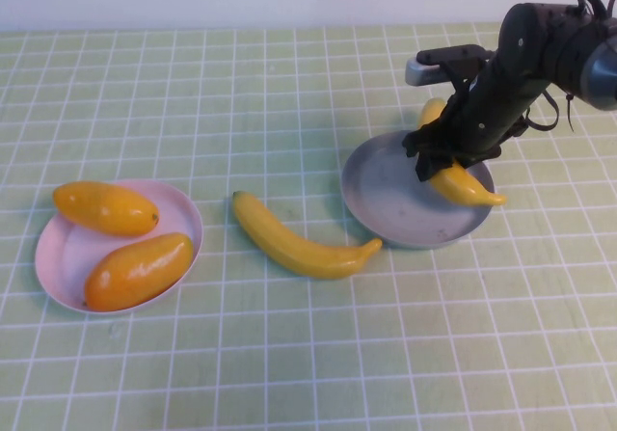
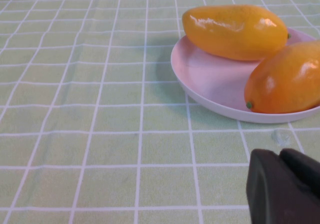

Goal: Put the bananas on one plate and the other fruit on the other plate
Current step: Put another type of fruit in the right plate

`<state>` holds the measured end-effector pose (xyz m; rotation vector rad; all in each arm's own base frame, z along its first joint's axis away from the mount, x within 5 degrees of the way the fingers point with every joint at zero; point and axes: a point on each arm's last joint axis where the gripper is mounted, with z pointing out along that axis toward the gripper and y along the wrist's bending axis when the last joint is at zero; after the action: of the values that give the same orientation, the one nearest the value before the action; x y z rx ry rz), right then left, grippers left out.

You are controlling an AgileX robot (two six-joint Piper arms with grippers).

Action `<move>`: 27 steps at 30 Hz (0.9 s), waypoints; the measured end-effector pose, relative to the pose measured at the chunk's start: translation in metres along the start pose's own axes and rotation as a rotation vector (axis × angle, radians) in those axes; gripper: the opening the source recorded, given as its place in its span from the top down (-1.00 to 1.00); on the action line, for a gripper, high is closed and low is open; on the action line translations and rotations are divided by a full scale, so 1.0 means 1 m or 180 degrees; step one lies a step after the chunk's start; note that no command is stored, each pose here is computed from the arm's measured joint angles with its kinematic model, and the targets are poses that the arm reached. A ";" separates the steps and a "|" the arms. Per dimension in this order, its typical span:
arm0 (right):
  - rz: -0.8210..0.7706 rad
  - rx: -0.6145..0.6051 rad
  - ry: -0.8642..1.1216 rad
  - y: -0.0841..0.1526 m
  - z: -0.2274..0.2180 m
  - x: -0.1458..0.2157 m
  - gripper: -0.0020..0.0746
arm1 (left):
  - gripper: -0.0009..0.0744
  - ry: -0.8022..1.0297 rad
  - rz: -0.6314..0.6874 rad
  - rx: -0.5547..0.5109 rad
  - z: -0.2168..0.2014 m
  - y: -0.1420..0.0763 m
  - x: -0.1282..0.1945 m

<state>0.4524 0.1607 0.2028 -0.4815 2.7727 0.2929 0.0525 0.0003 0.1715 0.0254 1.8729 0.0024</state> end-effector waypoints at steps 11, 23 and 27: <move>0.0026 0.0001 0.0127 0.003 -0.009 -0.004 -0.23 | 0.97 0.0000 0.0000 0.0000 0.000 0.000 0.000; -0.0826 -0.0549 -0.0326 0.064 -0.070 -0.033 -0.23 | 0.97 0.0000 0.0000 0.0000 0.000 0.000 0.000; -0.1442 -0.0720 -0.0283 0.120 -0.065 -0.023 -0.23 | 0.97 0.0000 0.0000 0.0000 0.000 0.000 0.000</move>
<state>0.4129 0.2616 0.2887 -1.0985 2.4649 0.5031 0.0525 0.0003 0.1715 0.0254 1.8729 0.0024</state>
